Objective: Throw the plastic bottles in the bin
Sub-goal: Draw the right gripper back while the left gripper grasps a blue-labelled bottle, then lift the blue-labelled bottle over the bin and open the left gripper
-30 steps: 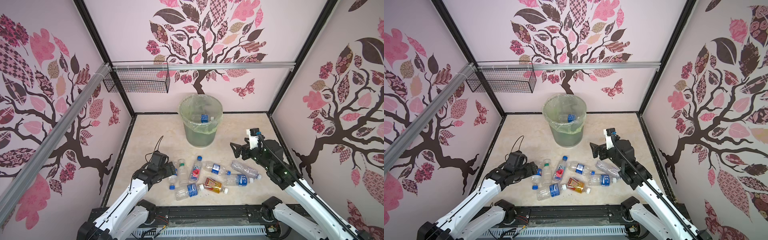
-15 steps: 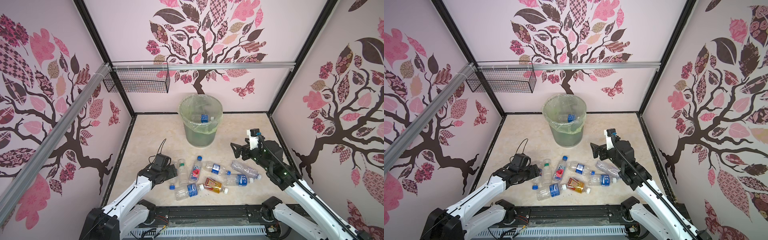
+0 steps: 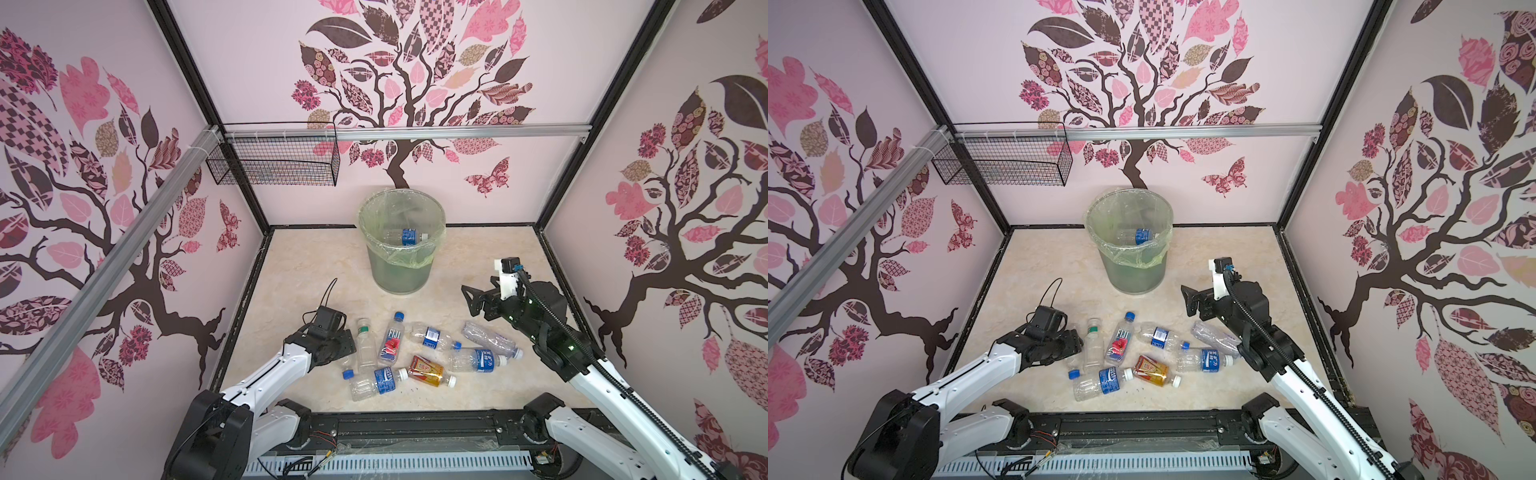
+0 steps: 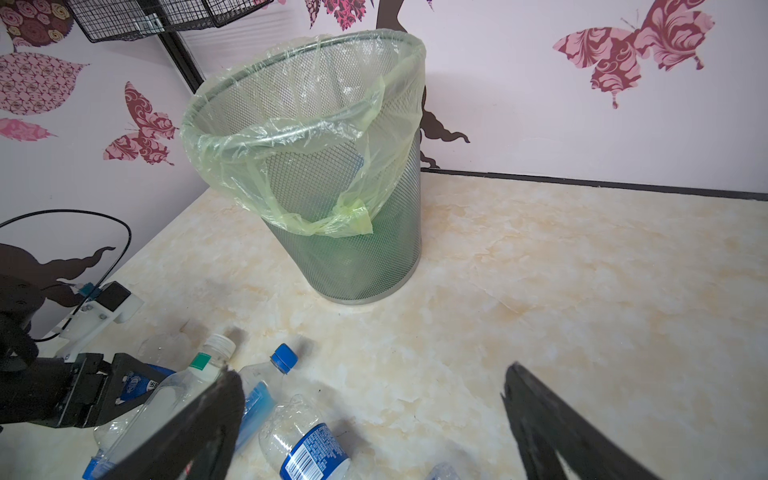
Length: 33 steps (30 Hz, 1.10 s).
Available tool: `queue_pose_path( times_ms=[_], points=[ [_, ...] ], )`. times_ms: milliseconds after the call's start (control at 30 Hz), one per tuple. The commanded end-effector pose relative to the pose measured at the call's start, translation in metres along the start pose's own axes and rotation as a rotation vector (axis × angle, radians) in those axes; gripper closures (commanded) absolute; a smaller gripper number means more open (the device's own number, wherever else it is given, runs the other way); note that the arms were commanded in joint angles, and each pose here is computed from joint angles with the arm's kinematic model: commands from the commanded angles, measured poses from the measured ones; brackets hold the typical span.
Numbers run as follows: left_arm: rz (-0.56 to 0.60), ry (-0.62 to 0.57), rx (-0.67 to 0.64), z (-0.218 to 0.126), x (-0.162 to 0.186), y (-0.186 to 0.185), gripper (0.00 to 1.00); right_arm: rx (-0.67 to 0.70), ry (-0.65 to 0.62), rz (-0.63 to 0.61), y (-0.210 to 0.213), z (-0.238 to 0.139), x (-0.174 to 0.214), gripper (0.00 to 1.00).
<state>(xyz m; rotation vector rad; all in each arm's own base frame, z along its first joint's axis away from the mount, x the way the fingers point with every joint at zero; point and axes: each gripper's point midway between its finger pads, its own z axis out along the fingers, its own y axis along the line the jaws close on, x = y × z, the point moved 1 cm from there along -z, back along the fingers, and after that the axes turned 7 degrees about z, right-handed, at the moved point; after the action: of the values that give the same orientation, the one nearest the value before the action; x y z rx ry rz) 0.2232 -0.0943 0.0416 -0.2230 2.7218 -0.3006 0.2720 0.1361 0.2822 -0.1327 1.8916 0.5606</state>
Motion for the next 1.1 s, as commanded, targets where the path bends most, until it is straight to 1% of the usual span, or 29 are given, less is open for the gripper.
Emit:
queue_pose_path(
  times_ms=[0, 100, 367, 500, 633, 700, 800, 933, 1067],
  points=[
    [0.013, -0.032, -0.023, -0.002, -0.003, 0.005, 0.36, -0.029, -0.007, 0.029, 0.004, -0.001, 0.0, 0.0],
    [0.013, -0.067, -0.037, -0.01, -0.011, 0.006, 0.41, -0.036, 0.003, 0.043, 0.005, 0.0, 0.004, 0.0],
    [0.014, -0.186, -0.074, -0.044, -0.037, 0.007, 0.43, -0.036, 0.02, 0.052, 0.003, 0.001, 0.01, 0.0],
    [0.014, -0.264, -0.047, -0.072, -0.053, -0.001, 0.44, -0.028, 0.032, 0.058, 0.001, 0.002, 0.016, 0.0],
    [0.041, -0.386, 0.0, -0.112, -0.075, -0.012, 0.44, 0.012, 0.056, 0.111, -0.008, 0.007, 0.028, 0.0],
    [0.061, -0.453, 0.001, -0.136, -0.086, -0.014, 0.44, 0.02, 0.074, 0.133, -0.01, 0.009, 0.034, 0.0],
    [0.121, -0.545, 0.031, -0.174, -0.1, -0.023, 0.43, 0.036, 0.096, 0.156, -0.014, 0.012, 0.042, 0.0],
    [0.167, -0.673, 0.1, -0.219, -0.111, -0.034, 0.44, 0.078, 0.103, 0.157, -0.021, 0.011, 0.046, 0.0],
    [0.178, -0.768, 0.176, -0.249, -0.117, -0.044, 0.45, 0.097, 0.104, 0.163, -0.025, 0.01, 0.05, 0.0]
  ],
)
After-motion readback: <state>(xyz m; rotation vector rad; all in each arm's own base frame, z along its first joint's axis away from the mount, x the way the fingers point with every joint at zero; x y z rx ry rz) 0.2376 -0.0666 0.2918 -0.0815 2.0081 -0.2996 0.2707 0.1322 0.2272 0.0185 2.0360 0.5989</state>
